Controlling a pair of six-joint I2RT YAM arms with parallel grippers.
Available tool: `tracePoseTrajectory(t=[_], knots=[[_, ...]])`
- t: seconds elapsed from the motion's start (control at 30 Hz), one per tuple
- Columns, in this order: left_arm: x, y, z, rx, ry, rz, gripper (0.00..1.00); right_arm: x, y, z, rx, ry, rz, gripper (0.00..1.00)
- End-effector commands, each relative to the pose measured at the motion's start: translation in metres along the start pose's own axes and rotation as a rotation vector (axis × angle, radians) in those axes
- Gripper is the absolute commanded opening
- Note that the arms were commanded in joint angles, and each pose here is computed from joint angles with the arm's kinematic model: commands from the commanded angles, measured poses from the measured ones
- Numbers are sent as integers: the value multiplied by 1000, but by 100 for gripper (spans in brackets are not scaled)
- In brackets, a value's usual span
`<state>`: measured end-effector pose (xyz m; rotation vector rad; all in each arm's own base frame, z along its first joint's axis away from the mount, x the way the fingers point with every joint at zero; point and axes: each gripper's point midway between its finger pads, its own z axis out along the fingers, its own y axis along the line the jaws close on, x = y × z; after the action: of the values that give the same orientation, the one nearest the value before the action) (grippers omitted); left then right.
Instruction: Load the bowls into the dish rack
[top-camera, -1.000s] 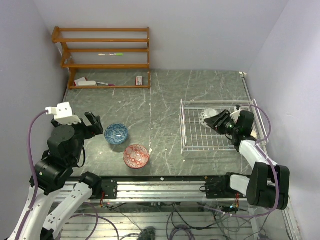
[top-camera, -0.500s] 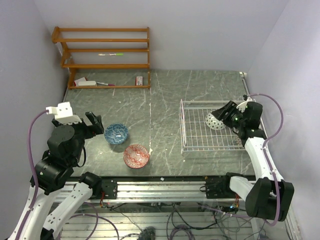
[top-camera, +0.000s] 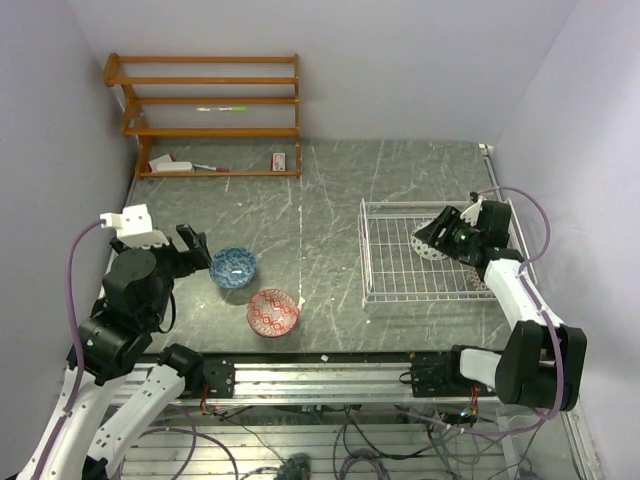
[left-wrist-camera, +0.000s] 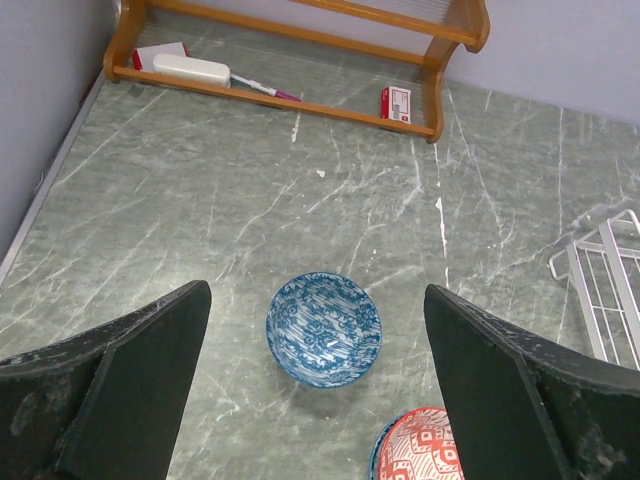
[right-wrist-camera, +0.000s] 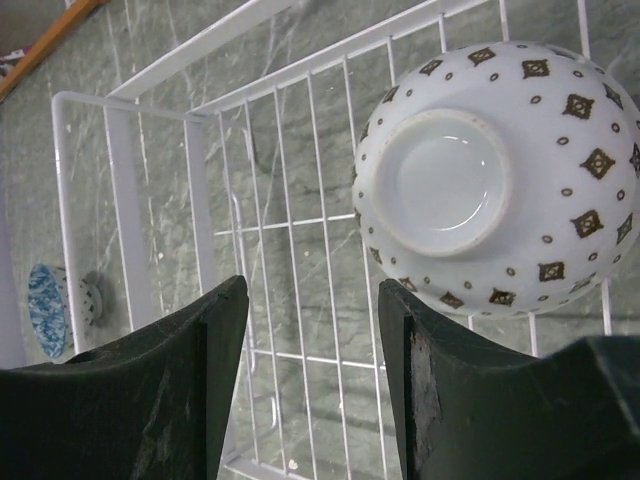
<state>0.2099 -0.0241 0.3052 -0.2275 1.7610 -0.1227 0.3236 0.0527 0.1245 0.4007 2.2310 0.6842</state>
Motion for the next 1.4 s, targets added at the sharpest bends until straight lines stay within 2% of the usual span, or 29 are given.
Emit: tracePoseTrajectory(t=[0.0, 0.2, 0.5, 0.6, 0.77, 0.97, 1.17, 1.37], knots=[[-8, -1, 1, 2, -38, -21, 99, -5, -10, 11, 29, -29, -24, 55], [-3, 3, 2, -12, -33, -13, 99, -21, -26, 16, 108, -117, -23, 55], [1, 5, 3, -24, -26, -4, 99, -36, -57, -8, 318, -262, 4, 55], [1, 4, 4, -20, -25, -6, 99, -39, -52, -13, 308, -273, -8, 55], [3, 2, 6, -13, -20, -10, 99, -37, -10, -15, 178, -263, -88, 55], [3, -3, 9, 0, -16, -18, 99, -29, 33, 3, 122, -236, -205, 55], [3, -2, 7, -3, -18, -21, 99, -29, 21, 33, 172, -224, -188, 55], [-1, 1, 5, -10, -25, -17, 99, -39, 6, 37, 247, -298, -189, 55]])
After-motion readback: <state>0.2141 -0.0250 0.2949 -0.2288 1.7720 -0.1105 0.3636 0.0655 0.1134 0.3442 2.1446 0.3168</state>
